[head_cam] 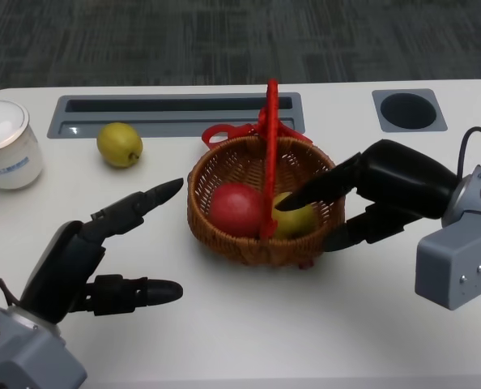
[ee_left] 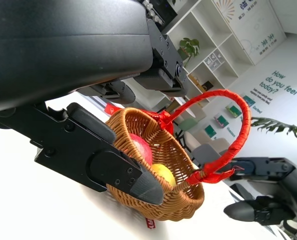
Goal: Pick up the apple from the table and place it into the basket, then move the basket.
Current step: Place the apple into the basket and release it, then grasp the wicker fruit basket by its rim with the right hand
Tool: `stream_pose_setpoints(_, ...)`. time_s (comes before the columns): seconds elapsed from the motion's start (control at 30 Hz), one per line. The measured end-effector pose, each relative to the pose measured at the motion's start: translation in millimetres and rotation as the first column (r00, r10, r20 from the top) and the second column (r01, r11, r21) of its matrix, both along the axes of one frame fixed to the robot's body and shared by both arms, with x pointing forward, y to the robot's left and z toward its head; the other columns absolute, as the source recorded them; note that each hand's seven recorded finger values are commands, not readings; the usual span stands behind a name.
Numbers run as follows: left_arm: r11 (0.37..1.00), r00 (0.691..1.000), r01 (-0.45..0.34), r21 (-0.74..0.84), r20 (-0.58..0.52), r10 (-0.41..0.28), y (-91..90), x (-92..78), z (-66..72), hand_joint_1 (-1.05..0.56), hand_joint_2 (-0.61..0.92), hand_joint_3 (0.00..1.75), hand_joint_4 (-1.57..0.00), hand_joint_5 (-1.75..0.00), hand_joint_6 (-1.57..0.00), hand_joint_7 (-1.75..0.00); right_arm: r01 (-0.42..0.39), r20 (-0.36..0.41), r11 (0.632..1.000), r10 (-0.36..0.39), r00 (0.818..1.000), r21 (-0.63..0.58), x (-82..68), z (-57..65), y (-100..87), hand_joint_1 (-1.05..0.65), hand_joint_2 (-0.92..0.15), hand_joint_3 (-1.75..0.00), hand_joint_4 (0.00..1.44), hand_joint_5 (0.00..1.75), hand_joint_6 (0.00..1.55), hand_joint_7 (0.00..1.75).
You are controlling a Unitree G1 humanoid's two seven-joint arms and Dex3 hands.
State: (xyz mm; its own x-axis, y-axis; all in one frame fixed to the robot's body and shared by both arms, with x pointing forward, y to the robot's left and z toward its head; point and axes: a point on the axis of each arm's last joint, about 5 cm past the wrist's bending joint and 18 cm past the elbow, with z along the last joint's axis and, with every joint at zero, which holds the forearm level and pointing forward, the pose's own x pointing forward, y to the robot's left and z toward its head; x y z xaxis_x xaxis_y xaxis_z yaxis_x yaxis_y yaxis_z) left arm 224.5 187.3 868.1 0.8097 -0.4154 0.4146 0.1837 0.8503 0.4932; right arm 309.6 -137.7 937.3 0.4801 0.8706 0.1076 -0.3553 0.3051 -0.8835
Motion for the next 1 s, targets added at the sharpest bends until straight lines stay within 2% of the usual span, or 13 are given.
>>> stream_pose_setpoints(0.2,1.000,1.000,-0.001,0.000,0.008,0.001,-0.4,-0.1,0.9,-0.68,0.75,0.00,-0.53,-0.01,-0.49,-0.01,0.005,-0.021,0.997,-0.006,1.000,-0.077,-1.1,-9.0,1.7,-0.60,-0.87,0.00,0.91,0.02,0.84,0.01)
stream_pose_setpoints(0.6,1.000,1.000,-0.004,-0.015,0.013,0.004,-2.9,-0.2,0.6,-0.67,0.76,0.00,-0.54,-0.01,-0.52,-0.01,0.006,-0.012,0.985,-0.008,1.000,-0.173,2.6,-10.7,12.4,-0.59,-0.87,0.00,0.96,0.02,0.88,0.01)
stream_pose_setpoints(0.77,0.999,0.999,-0.015,-0.031,0.031,0.016,-4.4,-0.9,1.8,-0.67,0.76,0.00,-0.54,0.00,-0.51,0.00,0.027,-0.012,0.981,-0.030,0.999,-0.189,4.8,-10.1,15.8,-0.57,-0.85,0.00,0.96,0.01,0.88,0.01)
stream_pose_setpoints(1.0,0.999,0.999,-0.024,-0.037,0.037,0.025,-2.9,-5.5,1.0,-0.66,0.76,0.00,-0.55,0.00,-0.51,0.00,0.086,-0.052,0.973,-0.099,0.994,-0.214,8.5,-10.2,16.2,-0.58,-0.84,0.00,1.02,0.03,0.87,0.00)
